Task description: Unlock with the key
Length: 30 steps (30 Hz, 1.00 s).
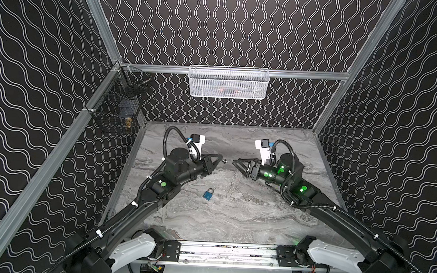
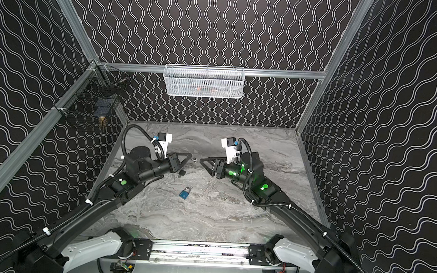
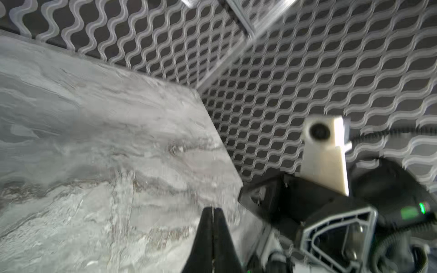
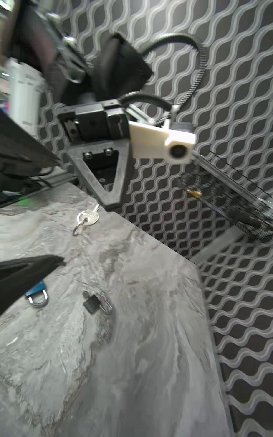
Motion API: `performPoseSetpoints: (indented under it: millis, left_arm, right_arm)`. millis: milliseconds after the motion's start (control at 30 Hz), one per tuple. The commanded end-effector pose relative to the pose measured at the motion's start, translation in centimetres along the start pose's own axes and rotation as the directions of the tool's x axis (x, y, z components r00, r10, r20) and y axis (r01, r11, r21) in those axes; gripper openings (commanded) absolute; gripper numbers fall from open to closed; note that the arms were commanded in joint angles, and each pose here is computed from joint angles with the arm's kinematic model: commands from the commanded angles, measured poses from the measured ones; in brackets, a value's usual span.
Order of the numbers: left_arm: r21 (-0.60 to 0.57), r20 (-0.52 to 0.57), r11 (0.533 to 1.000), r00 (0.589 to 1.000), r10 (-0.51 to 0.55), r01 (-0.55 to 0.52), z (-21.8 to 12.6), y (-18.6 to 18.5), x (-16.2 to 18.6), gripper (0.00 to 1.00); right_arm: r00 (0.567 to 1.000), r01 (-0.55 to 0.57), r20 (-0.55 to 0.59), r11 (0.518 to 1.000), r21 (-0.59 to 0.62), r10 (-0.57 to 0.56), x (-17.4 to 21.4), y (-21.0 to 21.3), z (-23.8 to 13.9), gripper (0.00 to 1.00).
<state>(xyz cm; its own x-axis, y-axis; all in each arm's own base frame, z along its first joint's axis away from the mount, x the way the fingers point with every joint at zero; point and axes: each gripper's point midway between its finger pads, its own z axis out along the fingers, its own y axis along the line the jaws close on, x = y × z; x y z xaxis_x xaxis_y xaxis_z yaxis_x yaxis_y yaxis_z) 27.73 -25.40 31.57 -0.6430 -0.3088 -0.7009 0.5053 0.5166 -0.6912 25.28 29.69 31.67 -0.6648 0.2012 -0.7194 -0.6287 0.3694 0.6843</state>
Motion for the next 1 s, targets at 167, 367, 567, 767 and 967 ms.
performPoseSetpoints:
  millis: [167,367,567,767,967]
  left_arm:
    - [0.083,-0.123,0.987,0.981,0.15,-0.14,0.0,-1.3,1.8,0.0]
    - [0.104,-0.136,0.982,0.976,0.169,-0.156,0.2,-1.6,2.0,0.0]
    - [0.105,-0.144,0.981,0.974,0.175,-0.161,0.4,-1.6,1.9,0.0]
    - [0.106,-0.144,0.979,0.972,0.188,-0.174,0.4,-1.8,1.7,0.0]
    - [0.119,-0.142,0.978,0.972,0.188,-0.172,0.6,-2.1,1.5,0.0]
  right_arm:
    - [0.99,0.025,-0.134,0.984,-0.179,-0.049,1.5,1.0,0.5,0.59]
    - [0.986,0.022,-0.157,0.967,-0.252,-0.064,1.8,1.6,1.0,0.56]
    - [0.982,0.01,-0.18,0.956,-0.295,-0.065,2.2,1.9,1.4,0.48]
    - [0.977,-0.001,-0.2,0.944,-0.33,-0.069,2.8,2.1,1.4,0.38]
    - [0.974,-0.005,-0.215,0.938,-0.345,-0.074,3.0,2.1,1.5,0.32]
